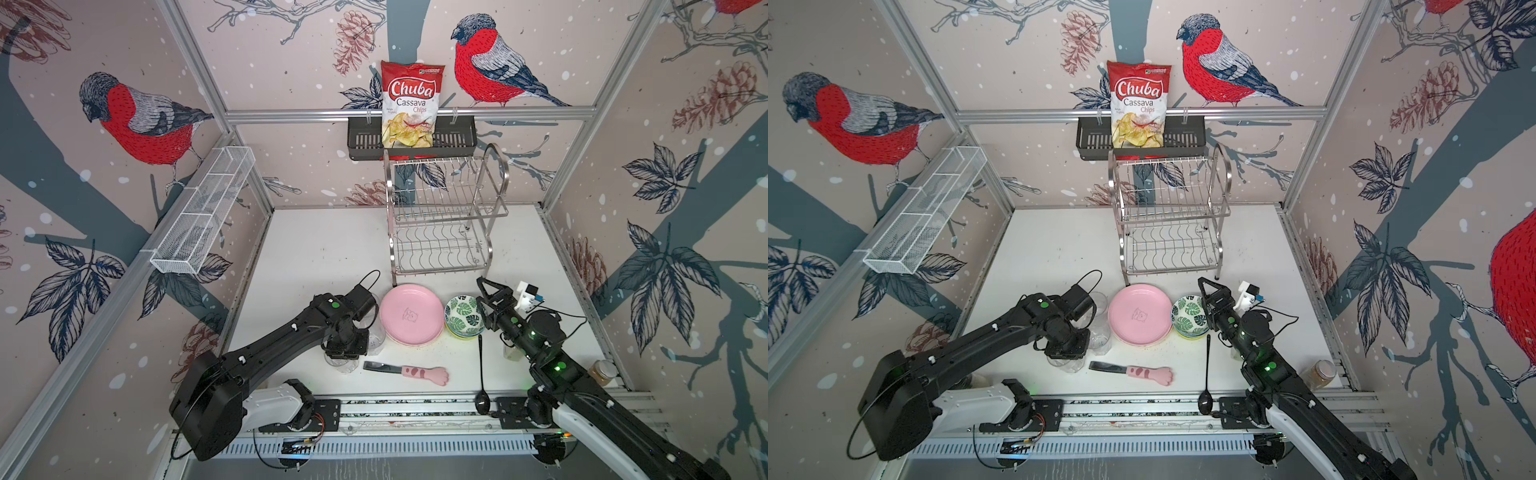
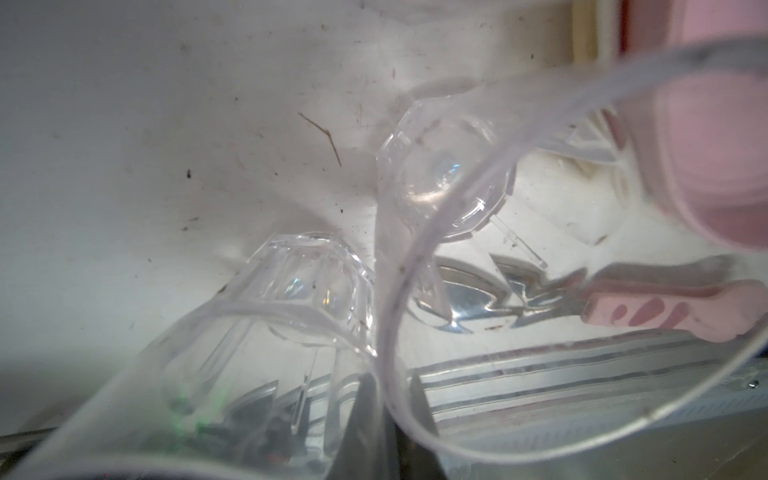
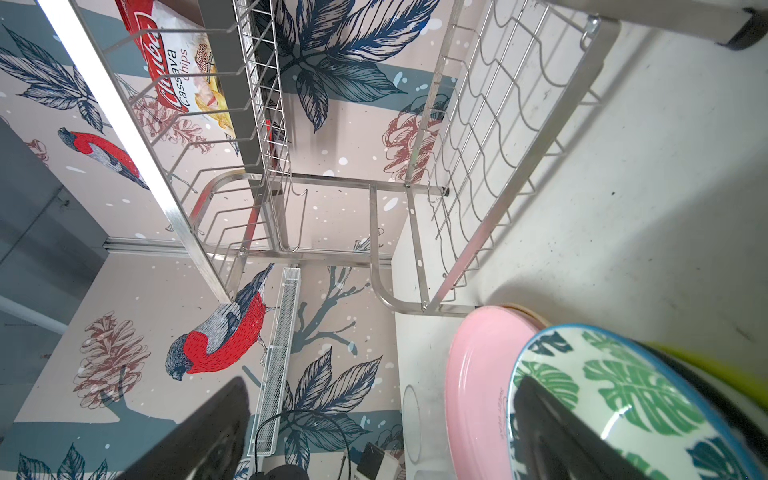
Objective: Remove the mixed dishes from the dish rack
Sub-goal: 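Lower the clear glass onto the table beside the other glasses with left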
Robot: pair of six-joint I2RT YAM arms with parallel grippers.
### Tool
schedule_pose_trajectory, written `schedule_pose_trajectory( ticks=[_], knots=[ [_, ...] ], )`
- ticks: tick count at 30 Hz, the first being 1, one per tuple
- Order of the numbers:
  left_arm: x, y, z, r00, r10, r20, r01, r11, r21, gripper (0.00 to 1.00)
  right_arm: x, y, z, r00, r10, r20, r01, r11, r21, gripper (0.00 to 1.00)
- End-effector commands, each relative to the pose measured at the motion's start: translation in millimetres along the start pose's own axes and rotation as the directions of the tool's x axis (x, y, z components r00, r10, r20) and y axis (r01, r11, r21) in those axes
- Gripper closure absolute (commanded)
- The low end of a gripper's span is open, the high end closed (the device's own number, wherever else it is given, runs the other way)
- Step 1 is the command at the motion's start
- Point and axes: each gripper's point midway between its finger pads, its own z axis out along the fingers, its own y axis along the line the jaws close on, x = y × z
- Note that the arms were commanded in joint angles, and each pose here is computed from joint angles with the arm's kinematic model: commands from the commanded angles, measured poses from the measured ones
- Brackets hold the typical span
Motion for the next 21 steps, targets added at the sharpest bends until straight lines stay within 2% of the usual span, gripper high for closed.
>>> schedule_pose_trajectory(
  ticks=[1,8,17,19,21],
  knots=[
    [-3.4,-1.1,-1.9,1.000,0.009,0.010,-0.009,1.000,-0.005,1.00,-3.3,5.5,-0.2,1.000,0.002,0.017,-0.002,1.000,-0.023,0.01],
    [-7.6,-0.8,-13.8,0.999,0.018,0.036,-0.017,1.000,-0.019,1.00,-5.1,6.8,0.0,1.000,0.002,0.024,-0.001,1.000,-0.025,0.00],
    [-5.3,-1.5,-12.1,1.000,0.015,0.022,-0.015,1.000,-0.013,1.00,-3.4,10.3,0.3,1.000,-0.002,0.012,0.002,0.999,-0.033,0.00],
    [-6.6,-2.4,-21.7,0.999,0.023,0.031,-0.022,1.000,-0.018,1.00,-0.4,19.4,0.7,0.999,-0.035,-0.007,0.035,0.997,-0.065,0.08],
    [-8.4,-4.1,-37.6,0.998,0.031,0.046,-0.030,0.999,-0.021,1.00,4.7,30.5,3.5,0.995,-0.085,-0.043,0.082,0.994,-0.075,0.12]
  ],
)
